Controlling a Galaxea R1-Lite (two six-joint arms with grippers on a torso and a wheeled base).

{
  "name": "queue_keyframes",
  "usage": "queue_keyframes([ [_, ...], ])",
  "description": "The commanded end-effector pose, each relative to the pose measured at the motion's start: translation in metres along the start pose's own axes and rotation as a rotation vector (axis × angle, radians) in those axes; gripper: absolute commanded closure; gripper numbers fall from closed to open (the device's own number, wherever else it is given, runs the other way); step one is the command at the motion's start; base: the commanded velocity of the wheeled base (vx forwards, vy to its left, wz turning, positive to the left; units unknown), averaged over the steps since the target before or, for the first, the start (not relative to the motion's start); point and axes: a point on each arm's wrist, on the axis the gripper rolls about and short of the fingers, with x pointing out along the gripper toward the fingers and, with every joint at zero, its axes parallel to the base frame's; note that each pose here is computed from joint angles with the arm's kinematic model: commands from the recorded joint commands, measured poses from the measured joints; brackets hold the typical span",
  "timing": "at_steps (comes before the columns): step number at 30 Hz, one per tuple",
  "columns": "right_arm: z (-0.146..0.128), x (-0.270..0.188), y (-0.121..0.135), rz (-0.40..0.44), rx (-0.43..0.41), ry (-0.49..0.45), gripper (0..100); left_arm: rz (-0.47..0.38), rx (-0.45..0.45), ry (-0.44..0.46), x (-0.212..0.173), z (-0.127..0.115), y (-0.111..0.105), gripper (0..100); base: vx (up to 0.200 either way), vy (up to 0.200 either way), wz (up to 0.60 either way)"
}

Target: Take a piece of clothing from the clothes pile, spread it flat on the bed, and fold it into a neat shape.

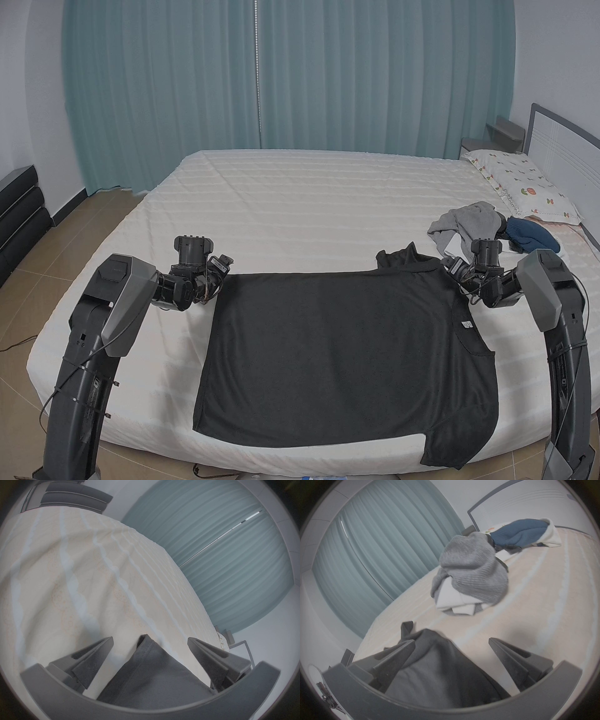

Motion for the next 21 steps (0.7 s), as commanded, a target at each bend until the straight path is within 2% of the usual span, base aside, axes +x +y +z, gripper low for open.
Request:
queue_keyframes([
  [1, 0.038, -0.092, 0.012, -0.007, 0.015, 0.032, 0, -0.039, -0.085, -0.020, -0.071, 0.031, -0.032, 0, 0.000, 0.000, 0.00],
  [4, 0.035, -0.134, 0.008, 0.014, 0.018, 0.107, 0, -0.075, -0.087, -0.035, -0.108, 0.039, -0.041, 0, 0.000, 0.000, 0.00],
  [7, 0.032, -0.176, 0.004, 0.050, 0.025, 0.165, 0, -0.062, -0.077, -0.014, -0.138, 0.034, -0.036, 0, 0.000, 0.000, 0.00],
  [10, 0.016, -0.220, -0.006, 0.062, 0.027, 0.222, 0, -0.070, -0.078, 0.089, -0.182, 0.024, -0.023, 0, 0.000, 0.000, 0.00],
  [11, 0.012, -0.235, -0.008, 0.074, 0.027, 0.218, 0, -0.066, -0.079, 0.141, -0.197, 0.018, -0.014, 0, 0.000, 0.000, 0.00],
  [13, 0.007, -0.251, -0.010, 0.093, 0.027, 0.214, 0, -0.062, -0.080, 0.186, -0.213, 0.012, -0.005, 0, 0.000, 0.000, 0.00],
  [15, 0.001, -0.262, -0.015, 0.101, 0.025, 0.224, 0, -0.052, -0.081, 0.209, -0.223, 0.007, 0.001, 0, 0.000, 0.000, 0.00],
  [16, -0.010, -0.279, -0.022, 0.108, 0.027, 0.237, 0, -0.026, -0.080, 0.236, -0.237, -0.002, 0.012, 0, 0.000, 0.000, 0.00],
  [17, -0.010, -0.279, -0.022, 0.108, 0.027, 0.237, 0, -0.026, -0.080, 0.236, -0.237, -0.002, 0.012, 0, 0.000, 0.000, 0.00],
  [18, -0.019, -0.296, -0.030, 0.104, 0.030, 0.249, 0, -0.007, -0.074, 0.262, -0.249, -0.012, 0.022, 0, 0.000, 0.000, 0.00],
  [21, -0.041, -0.317, -0.045, 0.102, 0.038, 0.328, 0, 0.019, -0.069, 0.292, -0.269, -0.027, 0.039, 0, 0.000, 0.000, 0.00],
])
